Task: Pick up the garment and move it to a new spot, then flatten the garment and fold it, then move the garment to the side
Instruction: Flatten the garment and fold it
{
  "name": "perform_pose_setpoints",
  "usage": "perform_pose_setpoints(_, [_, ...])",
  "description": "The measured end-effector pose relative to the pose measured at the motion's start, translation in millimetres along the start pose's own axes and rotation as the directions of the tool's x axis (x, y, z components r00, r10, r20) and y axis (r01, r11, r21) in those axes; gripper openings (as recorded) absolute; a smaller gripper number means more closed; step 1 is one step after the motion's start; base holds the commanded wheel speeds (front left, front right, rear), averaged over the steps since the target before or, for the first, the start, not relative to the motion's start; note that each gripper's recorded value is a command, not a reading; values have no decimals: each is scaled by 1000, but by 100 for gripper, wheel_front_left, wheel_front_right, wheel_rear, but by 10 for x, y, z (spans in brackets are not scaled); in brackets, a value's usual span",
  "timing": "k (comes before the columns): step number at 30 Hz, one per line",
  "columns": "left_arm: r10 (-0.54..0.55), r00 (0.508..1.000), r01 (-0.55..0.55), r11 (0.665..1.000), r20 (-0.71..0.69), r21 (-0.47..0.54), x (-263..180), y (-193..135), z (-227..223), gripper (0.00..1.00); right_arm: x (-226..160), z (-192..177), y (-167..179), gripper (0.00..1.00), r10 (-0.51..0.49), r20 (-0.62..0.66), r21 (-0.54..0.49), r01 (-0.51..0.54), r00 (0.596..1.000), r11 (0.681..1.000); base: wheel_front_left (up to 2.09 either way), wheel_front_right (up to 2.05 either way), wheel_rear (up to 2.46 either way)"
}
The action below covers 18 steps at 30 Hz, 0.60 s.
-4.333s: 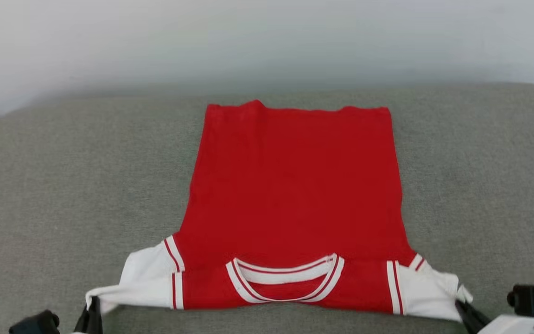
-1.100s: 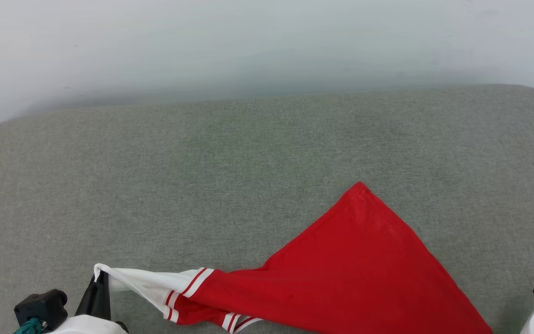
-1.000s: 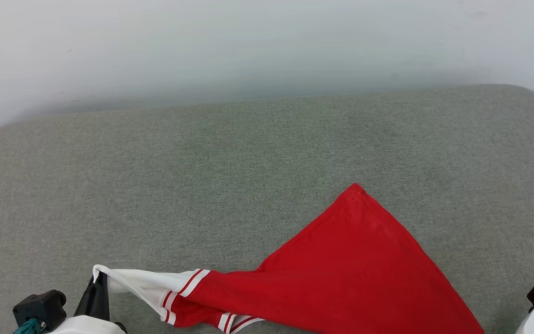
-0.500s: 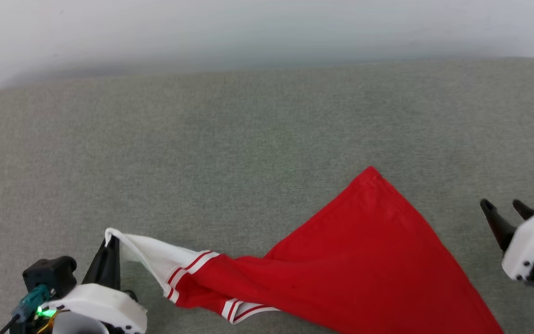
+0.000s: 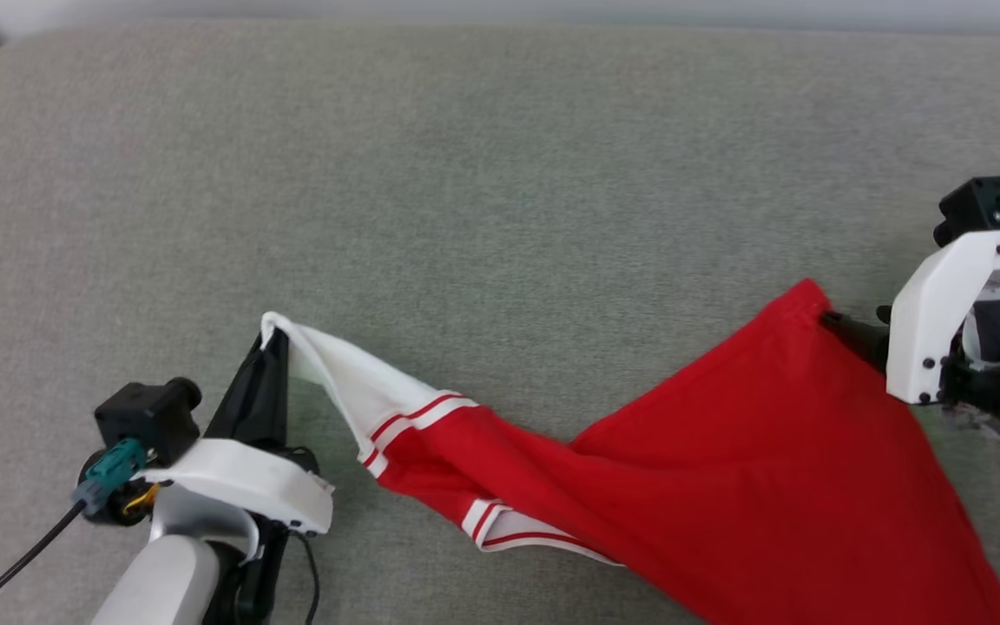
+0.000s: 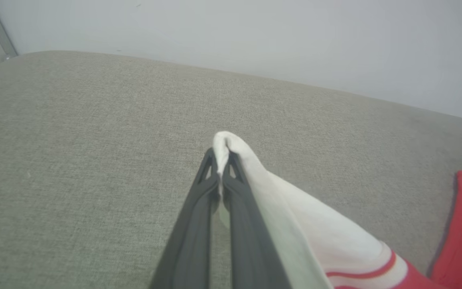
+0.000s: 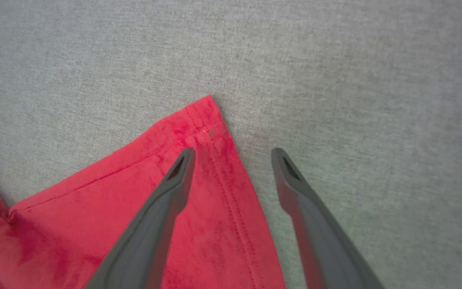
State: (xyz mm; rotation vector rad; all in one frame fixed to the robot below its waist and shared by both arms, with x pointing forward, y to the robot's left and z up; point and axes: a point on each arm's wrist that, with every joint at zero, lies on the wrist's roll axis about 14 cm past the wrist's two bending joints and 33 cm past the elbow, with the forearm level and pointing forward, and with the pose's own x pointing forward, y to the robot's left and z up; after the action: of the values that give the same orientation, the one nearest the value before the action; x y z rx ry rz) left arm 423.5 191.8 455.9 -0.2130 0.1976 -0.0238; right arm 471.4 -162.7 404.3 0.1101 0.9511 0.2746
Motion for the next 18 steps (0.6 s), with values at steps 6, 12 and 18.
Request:
perform_pose_setpoints(6, [12,1000,-12,1000,4,-1,65,50,-40,0,287,-116,136,100,30,-182,-39,-38,983,999,0,0,0])
perform_pose_setpoints(12, [31,999,-31,999,-15,-9,59,114,-140,0,421,-219,191,35,47,-276,-43,-61,960,997,0,0,0])
perform_pose_setpoints(18, [24,999,-24,1000,-23,-11,52,109,-165,0,409,-236,260,0,73,-287,-24,-83,955,996,0,0,0])
